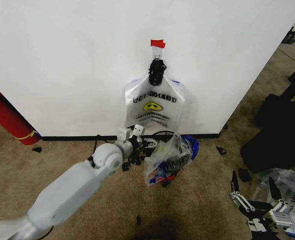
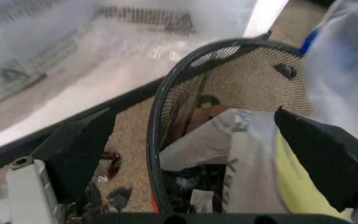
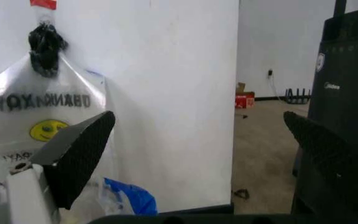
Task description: Pick up the garbage bag from the wall and place it over the trash bin.
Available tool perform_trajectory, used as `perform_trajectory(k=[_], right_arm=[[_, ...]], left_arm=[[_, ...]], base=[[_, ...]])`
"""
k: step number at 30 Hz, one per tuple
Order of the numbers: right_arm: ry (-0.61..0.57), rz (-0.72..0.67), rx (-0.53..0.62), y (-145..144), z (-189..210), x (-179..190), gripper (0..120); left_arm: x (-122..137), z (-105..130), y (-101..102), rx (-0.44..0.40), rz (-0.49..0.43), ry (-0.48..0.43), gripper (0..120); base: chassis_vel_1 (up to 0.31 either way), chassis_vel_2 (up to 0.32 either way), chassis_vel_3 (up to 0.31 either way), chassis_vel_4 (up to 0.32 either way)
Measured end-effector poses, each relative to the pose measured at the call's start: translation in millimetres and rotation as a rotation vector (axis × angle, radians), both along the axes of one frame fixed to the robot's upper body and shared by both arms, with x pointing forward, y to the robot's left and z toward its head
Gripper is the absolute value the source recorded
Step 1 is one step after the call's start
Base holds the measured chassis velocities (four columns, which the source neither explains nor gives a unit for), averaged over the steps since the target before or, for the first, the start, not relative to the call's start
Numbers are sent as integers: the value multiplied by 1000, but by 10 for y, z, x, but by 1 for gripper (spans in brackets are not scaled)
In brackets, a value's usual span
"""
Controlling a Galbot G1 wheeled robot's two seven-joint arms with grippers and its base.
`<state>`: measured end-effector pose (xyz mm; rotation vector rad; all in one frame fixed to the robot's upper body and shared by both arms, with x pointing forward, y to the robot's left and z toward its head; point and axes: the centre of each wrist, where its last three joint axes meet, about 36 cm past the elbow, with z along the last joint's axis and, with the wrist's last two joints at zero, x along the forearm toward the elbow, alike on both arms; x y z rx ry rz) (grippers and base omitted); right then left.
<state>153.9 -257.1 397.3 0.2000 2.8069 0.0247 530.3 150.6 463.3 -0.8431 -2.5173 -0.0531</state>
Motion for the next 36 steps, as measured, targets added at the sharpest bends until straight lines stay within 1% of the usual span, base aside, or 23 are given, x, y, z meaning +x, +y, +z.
perform_trajectory(k=[2, 4, 7, 9, 10, 11, 12, 15, 16, 17, 19, 20, 22, 23, 24, 25, 28, 29, 32, 36], right_arm=[[2, -9, -3, -20, -11, -6, 100], [3, -10, -4, -23, -17, -9, 100], [16, -12, -4, -16, -88, -48, 100], [20, -13, -1, -5, -103, -55, 100], [20, -13, -1, -5, -103, -55, 100], [22, -16, 2, 1, -116, -57, 100], [23, -17, 2, 1, -121, -56, 100], [25, -20, 1, -11, -145, -46, 100], [25, -20, 1, -11, -145, -46, 100], [26, -21, 1, -14, -155, -41, 100], [27, -21, 2, -12, -166, -36, 100], [28, -20, 3, -4, -170, -33, 100], [28, -18, 4, 2, -171, -31, 100], [28, -18, 4, 2, -171, -31, 100], [28, -18, 4, 3, -169, -29, 100], [28, -18, 4, 2, -168, -27, 100], [29, -19, 3, -3, -164, -22, 100], [29, -19, 3, -3, -164, -22, 100], [30, -19, 4, -7, -167, -12, 100], [31, -20, 4, -10, -175, 2, 100]], left_arm=[[109, -40, -43, -2, -3, 23, 98], [128, -52, -56, -3, -4, 28, 98], [232, -158, -150, -5, 5, 57, 88], [253, -176, -161, -11, 11, 67, 82], [253, -176, -161, -11, 11, 67, 82], [267, -187, -153, -16, 17, 77, 75], [270, -188, -150, -17, 19, 81, 74], [286, -167, -143, -24, 32, 107, 58], [286, -167, -143, -24, 32, 107, 58], [296, -145, -154, -29, 39, 117, 53], [313, -116, -172, -33, 49, 129, 49], [332, -112, -179, -31, 56, 134, 42], [355, -117, -185, -25, 61, 137, 34], [355, -117, -185, -25, 61, 137, 34], [371, -125, -192, -22, 65, 139, 29], [379, -129, -196, -21, 68, 139, 27], [417, -156, -216, -17, 84, 142, 12], [417, -156, -216, -17, 84, 142, 12], [418, -168, -223, -14, 97, 139, 3], [387, -196, -219, -11, 123, 139, 3]], base=[[0, 0, 0, 0], [0, 0, 0, 0], [0, 0, 0, 0], [0, 0, 0, 0], [0, 0, 0, 0], [0, 0, 0, 0], [0, 0, 0, 0], [0, 0, 0, 0], [0, 0, 0, 0], [0, 0, 0, 0], [0, 0, 0, 0], [0, 0, 0, 0], [0, 0, 0, 0], [0, 0, 0, 0], [0, 0, 0, 0], [0, 0, 0, 0], [0, 0, 0, 0], [0, 0, 0, 0], [0, 0, 0, 0], [0, 0, 0, 0]])
